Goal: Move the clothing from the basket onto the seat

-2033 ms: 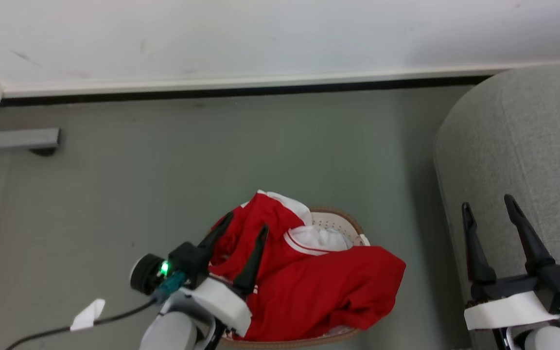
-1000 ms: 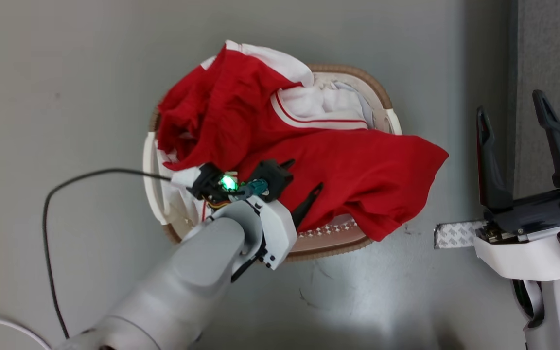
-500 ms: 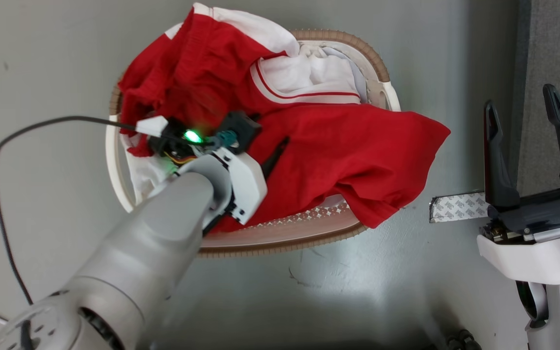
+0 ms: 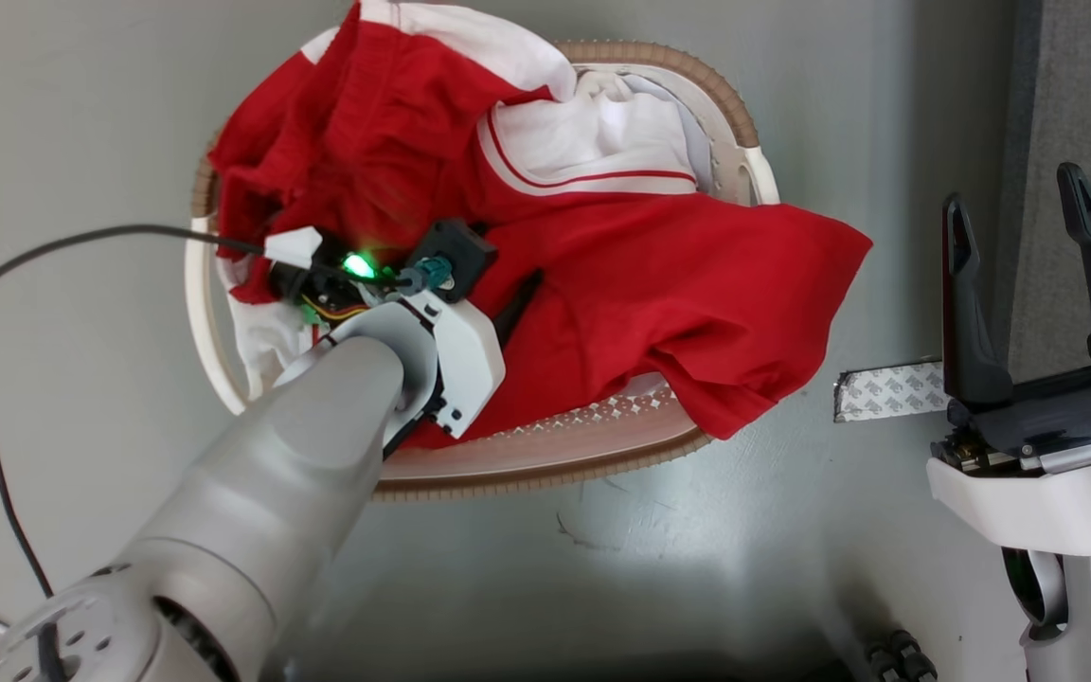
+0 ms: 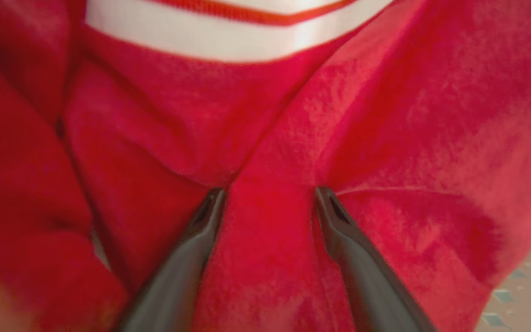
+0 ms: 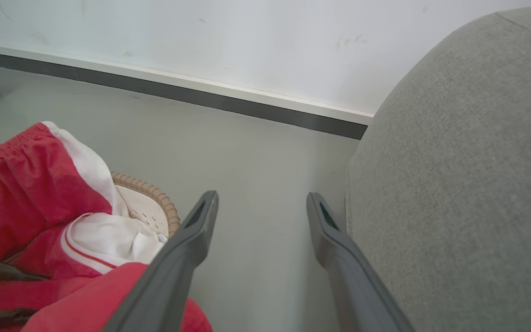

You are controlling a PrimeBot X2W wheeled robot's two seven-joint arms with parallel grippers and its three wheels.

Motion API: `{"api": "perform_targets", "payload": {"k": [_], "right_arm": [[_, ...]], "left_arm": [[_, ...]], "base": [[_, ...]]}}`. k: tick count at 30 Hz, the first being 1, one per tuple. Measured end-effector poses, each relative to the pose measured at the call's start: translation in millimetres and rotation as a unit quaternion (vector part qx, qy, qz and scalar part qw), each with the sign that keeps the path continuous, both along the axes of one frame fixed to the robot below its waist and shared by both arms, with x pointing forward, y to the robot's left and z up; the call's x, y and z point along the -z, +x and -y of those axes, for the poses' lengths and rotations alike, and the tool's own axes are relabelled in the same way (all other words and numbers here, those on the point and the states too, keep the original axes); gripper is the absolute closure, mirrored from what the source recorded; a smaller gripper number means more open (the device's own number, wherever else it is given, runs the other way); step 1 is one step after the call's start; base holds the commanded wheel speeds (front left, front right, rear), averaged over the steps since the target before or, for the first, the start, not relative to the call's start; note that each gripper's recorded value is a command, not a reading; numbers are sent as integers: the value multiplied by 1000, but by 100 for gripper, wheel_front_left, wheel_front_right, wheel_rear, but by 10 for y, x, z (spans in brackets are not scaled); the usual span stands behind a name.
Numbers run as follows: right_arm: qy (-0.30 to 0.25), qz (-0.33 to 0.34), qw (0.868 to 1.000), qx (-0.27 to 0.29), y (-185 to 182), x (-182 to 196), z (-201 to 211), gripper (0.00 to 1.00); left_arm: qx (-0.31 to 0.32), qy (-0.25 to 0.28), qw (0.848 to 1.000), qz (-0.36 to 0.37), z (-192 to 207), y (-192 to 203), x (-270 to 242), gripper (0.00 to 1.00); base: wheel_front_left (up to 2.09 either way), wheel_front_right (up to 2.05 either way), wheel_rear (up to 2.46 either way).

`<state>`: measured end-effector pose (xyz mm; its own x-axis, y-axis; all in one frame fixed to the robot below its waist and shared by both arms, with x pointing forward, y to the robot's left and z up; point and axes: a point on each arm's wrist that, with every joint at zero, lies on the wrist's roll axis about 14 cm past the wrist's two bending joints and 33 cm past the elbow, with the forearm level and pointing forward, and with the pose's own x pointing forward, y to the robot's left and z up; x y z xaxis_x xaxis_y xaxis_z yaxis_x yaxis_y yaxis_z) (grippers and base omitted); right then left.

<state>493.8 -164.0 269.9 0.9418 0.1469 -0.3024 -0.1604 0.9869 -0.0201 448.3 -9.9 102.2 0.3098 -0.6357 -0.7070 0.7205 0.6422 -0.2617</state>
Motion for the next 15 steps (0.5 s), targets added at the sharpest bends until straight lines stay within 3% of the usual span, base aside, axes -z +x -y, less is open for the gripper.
{"api": "perform_targets", "payload": {"k": [2, 3, 5, 15], "right_arm": [[1, -1, 1000, 1, -5, 0, 9, 0], [0, -1, 1000, 2, -9, -2, 15, 0], [-2, -2, 1000, 2, -19, -7, 26, 0], [8, 11, 1000, 1, 4, -180, -18, 0]], "left_arm": [[5, 3, 1000, -5, 5, -48, 25, 0], [7, 3, 1000, -10, 10, -95, 41, 29], [12, 2, 1000, -17, 38, -163, 54, 100], [-20, -29, 999, -16, 98, -113, -243, 100]], "base": [[0, 0, 0], [0, 0, 0], [0, 0, 0], [0, 0, 0]]}}
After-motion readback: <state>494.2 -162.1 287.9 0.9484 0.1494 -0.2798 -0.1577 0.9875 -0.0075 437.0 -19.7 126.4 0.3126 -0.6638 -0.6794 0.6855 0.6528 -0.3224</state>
